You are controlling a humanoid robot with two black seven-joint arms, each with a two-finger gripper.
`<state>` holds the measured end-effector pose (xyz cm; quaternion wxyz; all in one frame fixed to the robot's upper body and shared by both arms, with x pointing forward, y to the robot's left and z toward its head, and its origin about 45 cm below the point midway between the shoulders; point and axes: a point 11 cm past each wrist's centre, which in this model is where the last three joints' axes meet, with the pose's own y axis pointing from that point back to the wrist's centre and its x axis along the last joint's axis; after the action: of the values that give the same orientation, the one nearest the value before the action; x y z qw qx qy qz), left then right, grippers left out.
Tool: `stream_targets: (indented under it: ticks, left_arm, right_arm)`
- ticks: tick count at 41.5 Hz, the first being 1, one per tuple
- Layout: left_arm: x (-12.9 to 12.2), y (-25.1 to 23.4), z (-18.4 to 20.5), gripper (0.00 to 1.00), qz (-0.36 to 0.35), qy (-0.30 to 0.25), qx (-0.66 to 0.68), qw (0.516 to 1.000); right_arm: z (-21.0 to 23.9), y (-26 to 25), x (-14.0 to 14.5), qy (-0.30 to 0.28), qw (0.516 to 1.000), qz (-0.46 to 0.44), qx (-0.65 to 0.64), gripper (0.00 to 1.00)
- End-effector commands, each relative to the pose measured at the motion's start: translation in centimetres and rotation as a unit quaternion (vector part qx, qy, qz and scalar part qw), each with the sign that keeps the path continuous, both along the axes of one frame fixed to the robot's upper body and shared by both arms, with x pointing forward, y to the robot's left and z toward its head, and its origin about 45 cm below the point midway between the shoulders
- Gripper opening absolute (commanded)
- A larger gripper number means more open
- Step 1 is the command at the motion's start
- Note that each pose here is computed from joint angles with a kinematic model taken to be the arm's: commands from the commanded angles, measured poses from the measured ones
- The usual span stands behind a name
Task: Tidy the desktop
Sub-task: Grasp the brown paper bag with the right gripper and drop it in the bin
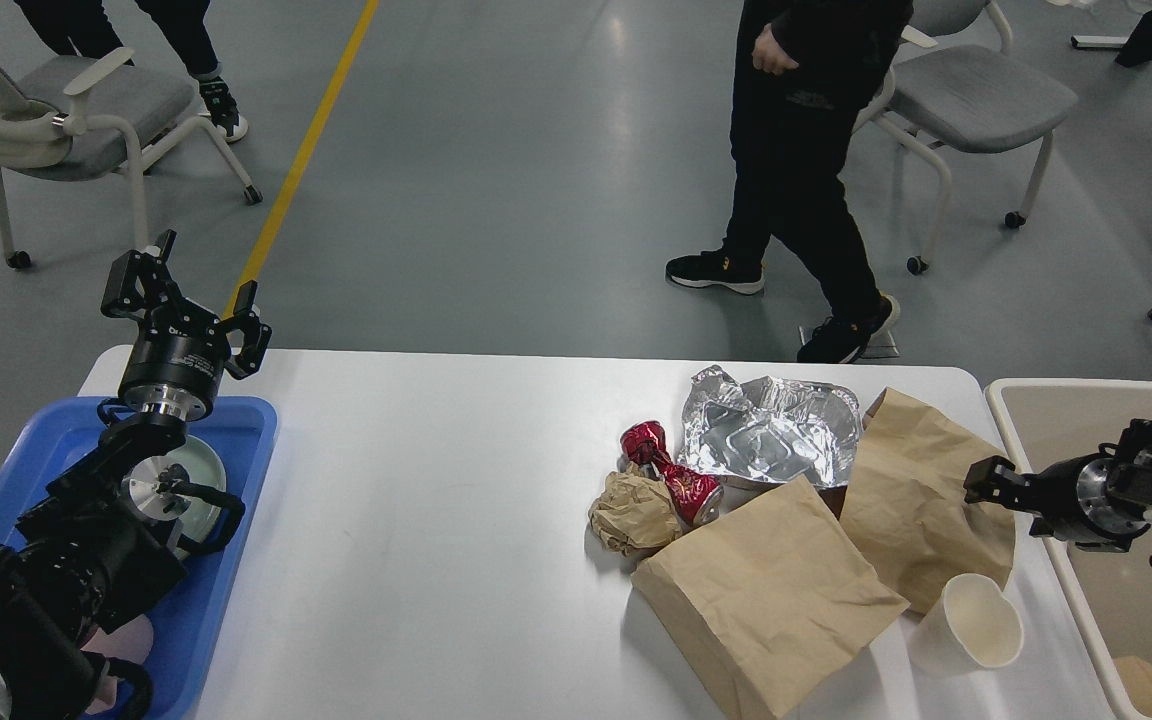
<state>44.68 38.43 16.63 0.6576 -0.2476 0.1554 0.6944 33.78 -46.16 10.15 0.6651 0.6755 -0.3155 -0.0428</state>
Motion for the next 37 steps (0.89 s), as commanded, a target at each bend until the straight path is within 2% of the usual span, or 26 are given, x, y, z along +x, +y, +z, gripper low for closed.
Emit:
stream_targets:
  ticks: [1, 17, 25, 30, 37]
  left_arm:
    - [0.0, 0.0, 0.0, 0.97, 0.0, 0.0, 0.0, 1.0]
    - [0.0, 0.0, 0.0, 0.97, 0.0, 0.0, 0.0, 1.0]
    - [0.0, 0.0, 0.0, 0.97, 0.0, 0.0, 0.0, 1.0]
    - [0.0, 0.0, 0.0, 0.97, 0.0, 0.0, 0.0, 1.0]
    - [0.0, 0.0, 0.0, 0.97, 0.0, 0.0, 0.0, 1.0]
  right_arm:
    - [0.0, -0.3, -0.2, 0.006, 1.0, -0.007, -0.007, 0.0]
    - [1.9, -2.0, 0.5, -0.024, 0.999, -0.031, -0.008, 0.0]
    - [7.3, -3.9, 3.2, -0.082, 0.995, -0.051, -0.007, 0.0]
    - [13.1, -4.2, 5.5, -0.124, 0.99, -0.059, 0.018, 0.0]
    - [21.8, -2.3, 8.6, -0.173, 0.982, -0.039, 0.071, 0.0]
